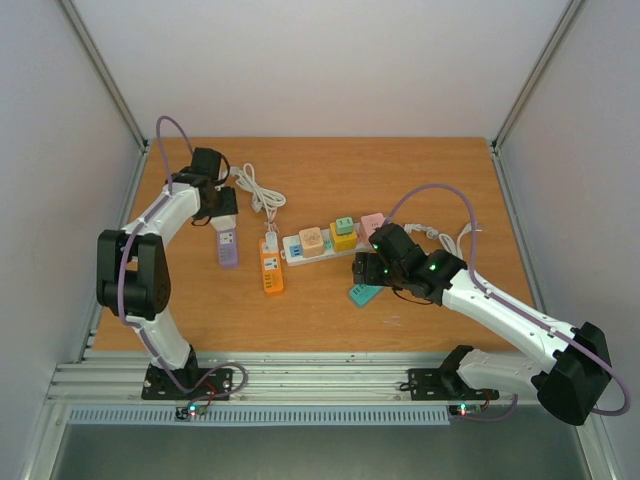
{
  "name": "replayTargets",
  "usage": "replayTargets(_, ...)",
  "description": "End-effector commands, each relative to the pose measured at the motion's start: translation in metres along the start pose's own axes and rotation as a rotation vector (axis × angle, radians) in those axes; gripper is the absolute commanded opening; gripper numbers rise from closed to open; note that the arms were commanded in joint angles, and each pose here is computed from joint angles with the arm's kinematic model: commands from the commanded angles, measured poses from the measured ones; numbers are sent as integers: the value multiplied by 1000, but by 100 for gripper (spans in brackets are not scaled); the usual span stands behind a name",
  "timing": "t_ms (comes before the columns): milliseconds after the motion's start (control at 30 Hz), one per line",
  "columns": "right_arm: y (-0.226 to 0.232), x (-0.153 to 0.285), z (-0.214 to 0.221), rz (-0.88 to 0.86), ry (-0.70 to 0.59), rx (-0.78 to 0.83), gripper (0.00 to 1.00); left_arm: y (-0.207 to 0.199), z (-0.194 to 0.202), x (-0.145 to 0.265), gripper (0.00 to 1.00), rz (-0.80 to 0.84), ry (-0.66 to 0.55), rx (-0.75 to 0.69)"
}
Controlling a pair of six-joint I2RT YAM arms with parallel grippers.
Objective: Insert the plug
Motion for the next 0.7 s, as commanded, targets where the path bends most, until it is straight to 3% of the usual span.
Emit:
replayTargets(0, 3, 1, -7, -3, -21, 5, 89, 7, 17, -16, 67, -39, 72, 12)
replayTargets(233, 3, 0, -7, -3, -21, 5, 89, 13, 25, -26, 51, -75, 102, 6)
replayTargets(667, 4, -1, -7, -13, -21, -4, 89, 22, 56, -48, 45, -249, 175, -100)
Point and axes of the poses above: each gripper's point midway between its finger pads, its own x axis back along the fingers, its own y axis along the line the jaws close on, z = x × y, the point moved 2 cm from there along x, back along the fingers, and after that the axes turned 5 degrees about x, right-handed, at the moved point
